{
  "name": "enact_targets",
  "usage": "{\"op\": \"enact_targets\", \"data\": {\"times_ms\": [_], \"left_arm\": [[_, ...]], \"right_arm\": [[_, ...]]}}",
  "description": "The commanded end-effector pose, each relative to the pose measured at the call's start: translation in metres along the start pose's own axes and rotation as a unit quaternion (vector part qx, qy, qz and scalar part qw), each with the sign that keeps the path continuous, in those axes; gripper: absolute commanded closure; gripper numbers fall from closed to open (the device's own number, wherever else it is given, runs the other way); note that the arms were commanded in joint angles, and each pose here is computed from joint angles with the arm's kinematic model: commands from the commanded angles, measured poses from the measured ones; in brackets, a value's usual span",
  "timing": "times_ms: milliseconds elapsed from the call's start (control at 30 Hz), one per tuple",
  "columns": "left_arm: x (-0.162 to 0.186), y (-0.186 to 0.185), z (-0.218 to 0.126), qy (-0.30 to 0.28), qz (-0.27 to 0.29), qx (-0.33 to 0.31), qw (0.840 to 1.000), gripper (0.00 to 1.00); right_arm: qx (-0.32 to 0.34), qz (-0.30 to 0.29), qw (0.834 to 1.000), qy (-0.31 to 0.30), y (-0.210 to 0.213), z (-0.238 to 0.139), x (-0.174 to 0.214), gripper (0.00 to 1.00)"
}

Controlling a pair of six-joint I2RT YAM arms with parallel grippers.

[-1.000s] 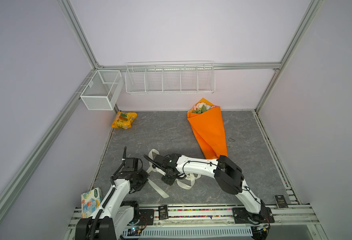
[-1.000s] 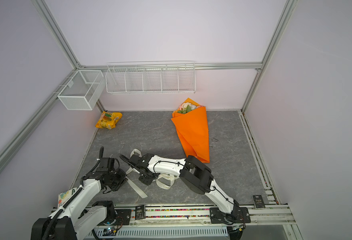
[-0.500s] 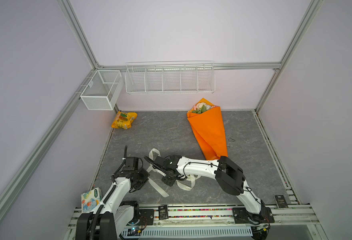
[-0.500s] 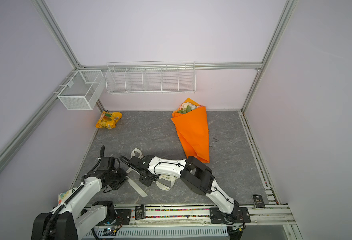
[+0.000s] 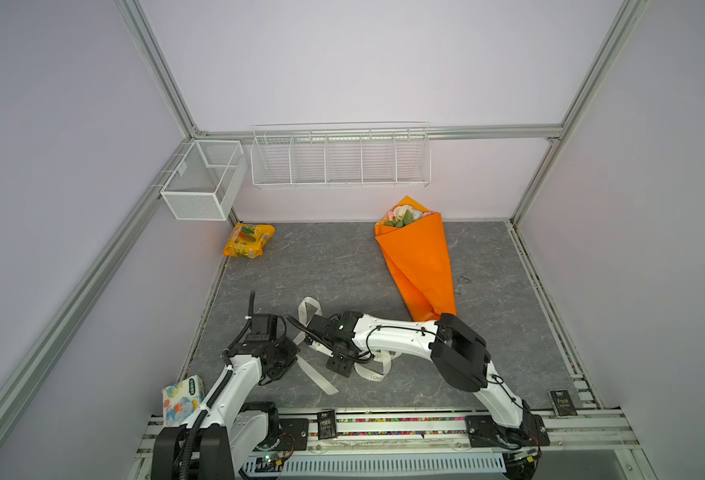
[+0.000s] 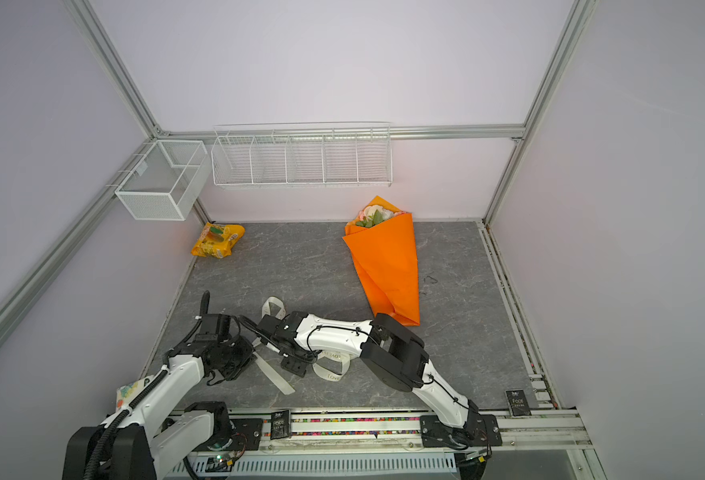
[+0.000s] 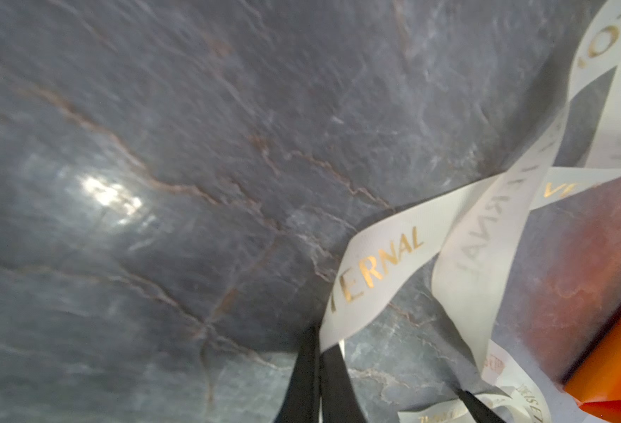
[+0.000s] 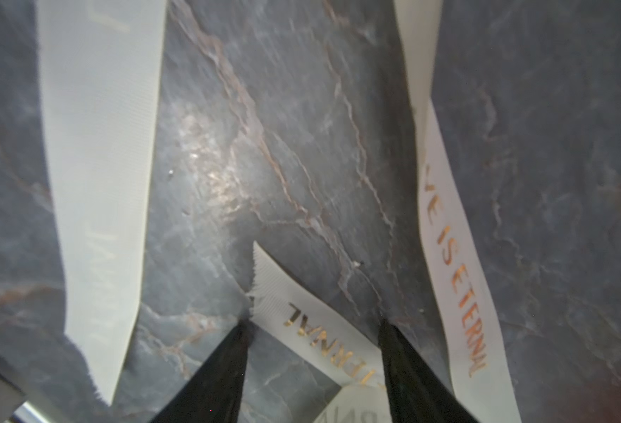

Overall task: Tie the bouquet of fake flowers
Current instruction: 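Grasp the ribbon with the left gripper while the right grasps its other end, then pull the ribbon ends apart with both grippers, stretching it under the cone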

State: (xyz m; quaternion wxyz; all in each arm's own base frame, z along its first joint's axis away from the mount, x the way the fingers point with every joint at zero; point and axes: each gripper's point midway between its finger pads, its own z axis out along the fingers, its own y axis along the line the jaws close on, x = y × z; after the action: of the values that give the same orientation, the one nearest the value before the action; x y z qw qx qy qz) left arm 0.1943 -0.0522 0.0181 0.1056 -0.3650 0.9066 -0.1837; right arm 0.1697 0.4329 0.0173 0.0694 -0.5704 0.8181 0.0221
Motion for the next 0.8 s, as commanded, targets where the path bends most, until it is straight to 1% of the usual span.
{"op": "enact_targets", "data": {"times_ms": [0, 100, 200, 233, 333, 400, 433, 467, 500, 533, 600, 633, 700, 767], "left_arm": [[-0.007, 0.000, -0.005, -0.018, -0.002, -0.005, 1.000, 1.00], [-0.010, 0.004, -0.009, -0.031, -0.007, -0.018, 0.999, 1.00], [-0.011, 0.004, -0.011, -0.039, -0.009, -0.013, 0.999, 1.00], [-0.012, 0.003, -0.011, -0.041, -0.009, -0.012, 0.999, 1.00], [-0.013, 0.004, -0.013, -0.046, -0.009, -0.011, 0.999, 1.00], [-0.013, 0.003, -0.015, -0.047, -0.008, -0.009, 0.999, 1.00], [-0.013, 0.001, -0.015, -0.048, -0.004, -0.006, 0.999, 1.00], [-0.014, 0.000, -0.015, -0.048, 0.003, -0.002, 0.999, 1.00], [-0.015, -0.003, -0.017, -0.050, 0.005, 0.002, 0.999, 1.00], [-0.016, -0.006, -0.019, -0.051, 0.006, 0.007, 0.999, 1.00], [-0.019, -0.015, -0.026, -0.055, 0.010, 0.019, 0.998, 1.00], [-0.021, -0.020, -0.032, -0.058, 0.012, 0.023, 0.998, 1.00], [-0.027, -0.033, -0.046, -0.068, 0.018, 0.035, 0.997, 1.00], [-0.035, -0.047, -0.065, -0.087, 0.033, 0.049, 0.995, 1.00]], "right_arm": [[0.012, -0.014, 0.997, 0.071, 0.001, 0.039, 0.035, 0.42], [0.010, -0.006, 0.996, 0.090, 0.003, 0.055, 0.055, 0.51], [0.026, 0.004, 0.995, 0.101, -0.002, 0.062, 0.063, 0.66], [0.037, 0.011, 0.994, 0.102, -0.006, 0.064, 0.064, 0.68], [0.051, 0.021, 0.994, 0.096, -0.010, 0.066, 0.063, 0.80], [0.048, 0.029, 0.995, 0.083, -0.010, 0.059, 0.057, 0.87], [0.042, 0.036, 0.996, 0.067, -0.010, 0.050, 0.048, 0.90], [0.027, 0.047, 0.998, 0.044, -0.008, 0.036, 0.036, 0.93], [0.012, 0.059, 0.998, 0.013, -0.007, 0.018, 0.022, 0.93], [-0.002, 0.073, 0.997, -0.032, -0.008, -0.009, 0.004, 0.93], [-0.012, 0.107, 0.986, -0.124, -0.020, -0.072, -0.022, 0.93], [-0.012, 0.130, 0.976, -0.173, -0.031, -0.109, -0.028, 0.93], [0.001, 0.190, 0.951, -0.246, -0.067, -0.170, -0.018, 0.93], [0.033, 0.271, 0.918, -0.287, -0.113, -0.215, 0.021, 0.93]]}}
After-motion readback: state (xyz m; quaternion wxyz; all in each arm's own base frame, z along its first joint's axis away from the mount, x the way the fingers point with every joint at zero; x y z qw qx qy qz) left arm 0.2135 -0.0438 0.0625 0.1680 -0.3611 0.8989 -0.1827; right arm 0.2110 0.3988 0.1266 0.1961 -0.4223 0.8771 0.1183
